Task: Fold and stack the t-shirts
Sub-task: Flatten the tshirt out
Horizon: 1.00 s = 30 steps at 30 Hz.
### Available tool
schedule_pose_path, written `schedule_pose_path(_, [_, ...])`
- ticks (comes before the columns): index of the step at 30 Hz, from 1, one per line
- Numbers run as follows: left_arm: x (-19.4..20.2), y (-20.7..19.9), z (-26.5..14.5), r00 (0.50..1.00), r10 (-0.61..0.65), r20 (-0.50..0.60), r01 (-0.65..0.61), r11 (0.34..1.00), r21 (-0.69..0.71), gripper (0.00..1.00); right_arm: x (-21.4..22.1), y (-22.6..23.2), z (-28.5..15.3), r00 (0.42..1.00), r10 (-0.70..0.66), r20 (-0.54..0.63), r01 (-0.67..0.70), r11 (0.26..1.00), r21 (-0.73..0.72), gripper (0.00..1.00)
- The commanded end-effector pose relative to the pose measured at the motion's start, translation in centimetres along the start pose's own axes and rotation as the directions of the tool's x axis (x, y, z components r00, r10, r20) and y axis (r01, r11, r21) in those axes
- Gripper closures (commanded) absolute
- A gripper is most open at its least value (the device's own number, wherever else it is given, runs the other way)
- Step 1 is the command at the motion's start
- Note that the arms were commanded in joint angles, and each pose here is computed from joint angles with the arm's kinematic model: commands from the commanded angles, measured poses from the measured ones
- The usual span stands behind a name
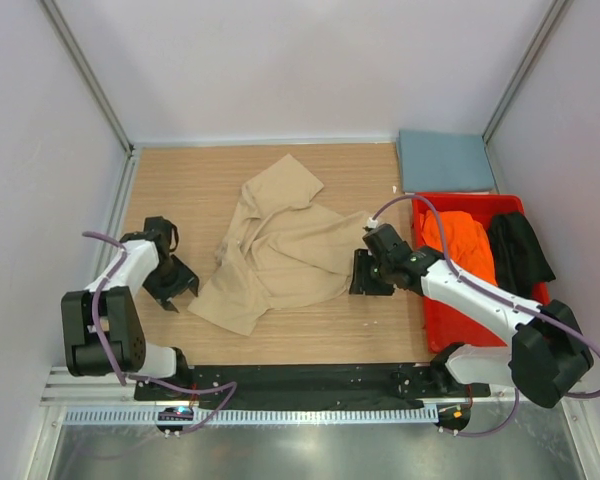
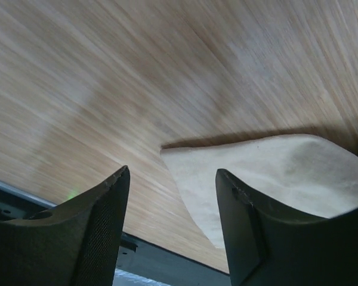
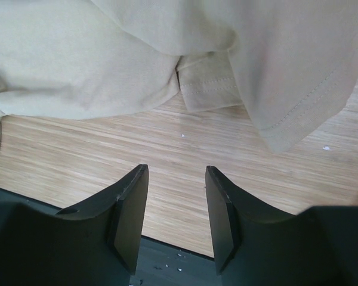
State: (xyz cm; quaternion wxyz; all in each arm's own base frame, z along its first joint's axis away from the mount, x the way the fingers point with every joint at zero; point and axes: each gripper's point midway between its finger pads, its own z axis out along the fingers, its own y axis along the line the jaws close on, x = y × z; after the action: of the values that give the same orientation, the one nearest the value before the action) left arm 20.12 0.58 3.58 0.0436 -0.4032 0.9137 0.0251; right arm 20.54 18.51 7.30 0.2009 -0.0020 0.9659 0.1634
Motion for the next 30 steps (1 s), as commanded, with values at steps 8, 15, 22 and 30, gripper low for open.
schedule_pose_path(8, [0.1, -0.7, 3.5, 1.0, -0.003, -0.01, 0.003, 1.0, 0.025, 0.46, -1.5, 1.9, -0.2, 0.998, 0.02, 0.056, -0.016, 0.996, -0.083, 0.51])
schedule_pose_path(15, [0.0, 0.1, 5.0, 1.0, -0.017, -0.022, 0.017, 1.0, -0.017, 0.65, -1.1, 1.5, 1.0, 0.999, 0.042, 0.023, -0.041, 0.998, -0.045, 0.51])
schedule_pose_path(22, [0.2, -1.4, 1.1, 0.999, -0.052, -0.003, 0.052, 0.99, 0.128, 1.0, -1.9, -1.1, 3.4, 0.985, 0.166, 0.049, -0.17, 0.98, 0.101, 0.65])
schedule_pose_path(30, [1.6, -2.3, -2.7, 0.998, -0.033, 0.05, 0.02, 0.971, 0.24, 1.0, -1.8, -1.3, 6.1, 0.961, 0.277, 0.007, -0.276, 0.956, 0.102, 0.68])
